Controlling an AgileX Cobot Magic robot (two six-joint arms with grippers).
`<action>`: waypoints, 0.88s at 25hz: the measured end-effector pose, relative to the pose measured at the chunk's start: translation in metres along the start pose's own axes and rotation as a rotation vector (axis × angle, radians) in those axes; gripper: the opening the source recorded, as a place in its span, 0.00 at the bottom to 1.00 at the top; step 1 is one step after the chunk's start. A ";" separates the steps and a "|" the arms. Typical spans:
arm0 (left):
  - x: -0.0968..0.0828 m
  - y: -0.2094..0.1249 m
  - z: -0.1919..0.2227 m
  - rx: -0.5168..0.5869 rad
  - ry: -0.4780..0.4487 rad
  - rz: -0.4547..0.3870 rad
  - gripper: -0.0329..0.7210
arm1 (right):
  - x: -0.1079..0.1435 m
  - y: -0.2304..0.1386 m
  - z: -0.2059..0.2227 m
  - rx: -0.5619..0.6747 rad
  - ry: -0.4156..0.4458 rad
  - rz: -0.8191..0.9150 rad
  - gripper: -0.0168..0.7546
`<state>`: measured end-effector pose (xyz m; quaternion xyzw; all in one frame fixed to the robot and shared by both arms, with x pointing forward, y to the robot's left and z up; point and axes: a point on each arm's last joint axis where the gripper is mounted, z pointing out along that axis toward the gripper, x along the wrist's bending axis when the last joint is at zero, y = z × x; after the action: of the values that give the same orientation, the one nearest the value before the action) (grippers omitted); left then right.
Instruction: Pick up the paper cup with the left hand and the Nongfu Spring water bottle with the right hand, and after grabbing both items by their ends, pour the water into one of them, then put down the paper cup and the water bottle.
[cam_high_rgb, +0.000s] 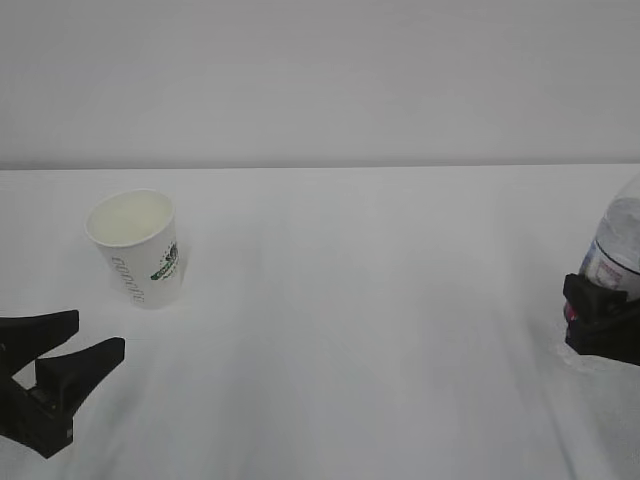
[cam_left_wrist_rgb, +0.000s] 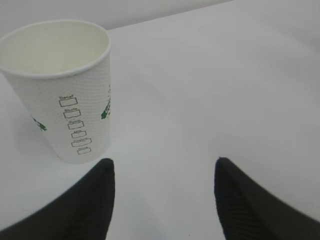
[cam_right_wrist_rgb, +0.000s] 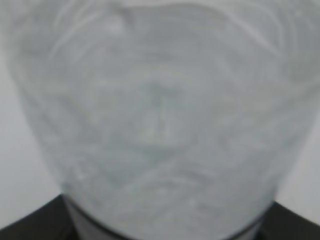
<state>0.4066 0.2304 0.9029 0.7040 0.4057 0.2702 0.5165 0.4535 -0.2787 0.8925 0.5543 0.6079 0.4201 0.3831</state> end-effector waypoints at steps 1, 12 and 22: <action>0.000 0.000 0.000 0.000 0.005 -0.002 0.65 | 0.000 0.001 -0.003 -0.004 0.000 0.006 0.56; 0.007 0.000 0.000 -0.006 0.078 -0.036 0.65 | -0.002 0.022 -0.022 -0.062 -0.017 0.012 0.56; 0.009 0.000 -0.001 -0.006 0.102 -0.047 0.65 | -0.005 0.038 -0.041 -0.090 -0.056 0.022 0.56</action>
<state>0.4107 0.2387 0.9029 0.6779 0.4471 0.2947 0.5036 0.4296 -0.2861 0.9428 0.5546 0.5715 0.4355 0.4197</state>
